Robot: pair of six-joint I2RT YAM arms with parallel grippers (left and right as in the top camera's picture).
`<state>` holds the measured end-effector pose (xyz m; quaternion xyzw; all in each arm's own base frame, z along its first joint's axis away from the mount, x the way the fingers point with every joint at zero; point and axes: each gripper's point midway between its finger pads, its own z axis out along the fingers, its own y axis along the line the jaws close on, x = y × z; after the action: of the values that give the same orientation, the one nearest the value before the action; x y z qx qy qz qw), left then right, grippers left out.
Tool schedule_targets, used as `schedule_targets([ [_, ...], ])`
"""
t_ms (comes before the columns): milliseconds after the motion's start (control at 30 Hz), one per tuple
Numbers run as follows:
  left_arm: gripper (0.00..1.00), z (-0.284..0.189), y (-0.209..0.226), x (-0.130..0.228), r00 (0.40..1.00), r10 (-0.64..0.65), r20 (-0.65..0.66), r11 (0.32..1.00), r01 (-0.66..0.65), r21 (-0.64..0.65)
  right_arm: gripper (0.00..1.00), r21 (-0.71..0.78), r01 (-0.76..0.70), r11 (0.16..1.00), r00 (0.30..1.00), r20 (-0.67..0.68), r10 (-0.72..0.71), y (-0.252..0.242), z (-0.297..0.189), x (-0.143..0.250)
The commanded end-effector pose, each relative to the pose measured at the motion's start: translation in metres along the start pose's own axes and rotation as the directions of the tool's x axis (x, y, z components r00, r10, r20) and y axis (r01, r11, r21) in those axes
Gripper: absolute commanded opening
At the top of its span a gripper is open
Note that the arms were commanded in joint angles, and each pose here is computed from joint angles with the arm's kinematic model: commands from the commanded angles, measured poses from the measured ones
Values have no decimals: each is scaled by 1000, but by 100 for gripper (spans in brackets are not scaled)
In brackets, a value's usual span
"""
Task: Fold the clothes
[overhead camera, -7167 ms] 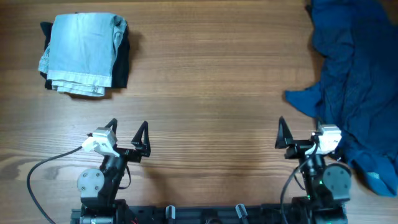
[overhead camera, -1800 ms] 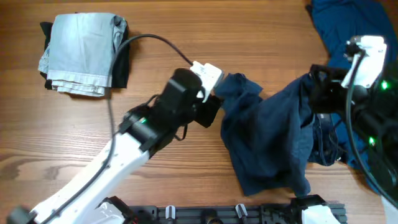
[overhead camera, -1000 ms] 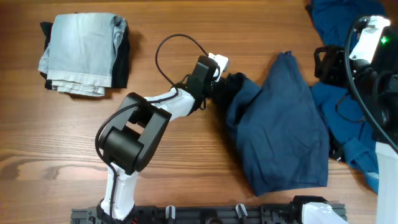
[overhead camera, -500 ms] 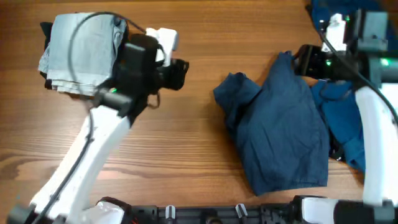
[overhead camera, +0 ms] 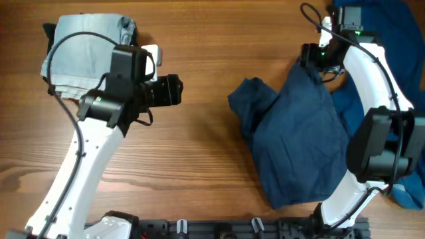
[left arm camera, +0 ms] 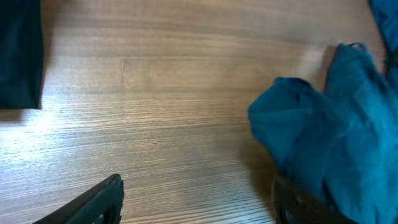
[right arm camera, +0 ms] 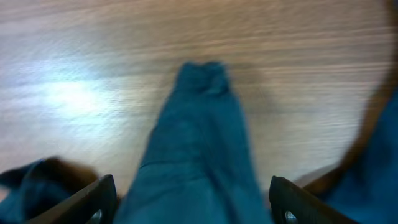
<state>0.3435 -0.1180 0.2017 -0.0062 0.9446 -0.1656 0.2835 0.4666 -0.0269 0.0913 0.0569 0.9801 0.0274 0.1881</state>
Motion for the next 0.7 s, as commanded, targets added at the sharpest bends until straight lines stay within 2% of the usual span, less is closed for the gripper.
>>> schedule_targets([
  [0, 77, 20, 9, 8, 998, -36, -61, 999, 34, -22, 79, 72, -43, 997, 999, 6, 42, -28, 7, -3],
  [167, 77, 28, 11, 12, 996, -40, -85, 999, 38, -30, 71, 72, -41, 997, 997, -62, 46, -29, 25, 12],
  [333, 78, 29, 9, 5, 998, -35, -57, 999, 34, -20, 38, 29, -45, 999, 993, -107, 48, -23, 41, 21],
  [400, 79, 30, 10, 6, 998, -35, -61, 999, 34, -21, 34, 29, -34, 999, 993, -112, 37, -23, 45, 23],
  [467, 79, 32, 10, 7, 997, -36, -67, 999, 35, -24, 22, 28, -26, 999, 992, -120, 29, -23, 52, 24],
  [533, 79, 35, 11, 8, 996, -38, -75, 999, 36, -27, 4, 26, -27, 999, 990, -135, 30, -23, 59, 28],
  [567, 78, 36, 12, 8, 996, -39, -78, 999, 37, -28, 4, 18, -23, 1000, 991, -129, 25, -20, 60, 26],
  [633, 72, 36, 11, 7, 997, -38, -74, 999, 36, -26, 4, -3, -15, 1000, 995, -95, 15, -13, 49, 13],
  [667, 58, 36, 11, 5, 997, -36, -64, 999, 35, -23, 4, -28, -11, 1000, 998, -66, 9, -6, 36, 1],
])
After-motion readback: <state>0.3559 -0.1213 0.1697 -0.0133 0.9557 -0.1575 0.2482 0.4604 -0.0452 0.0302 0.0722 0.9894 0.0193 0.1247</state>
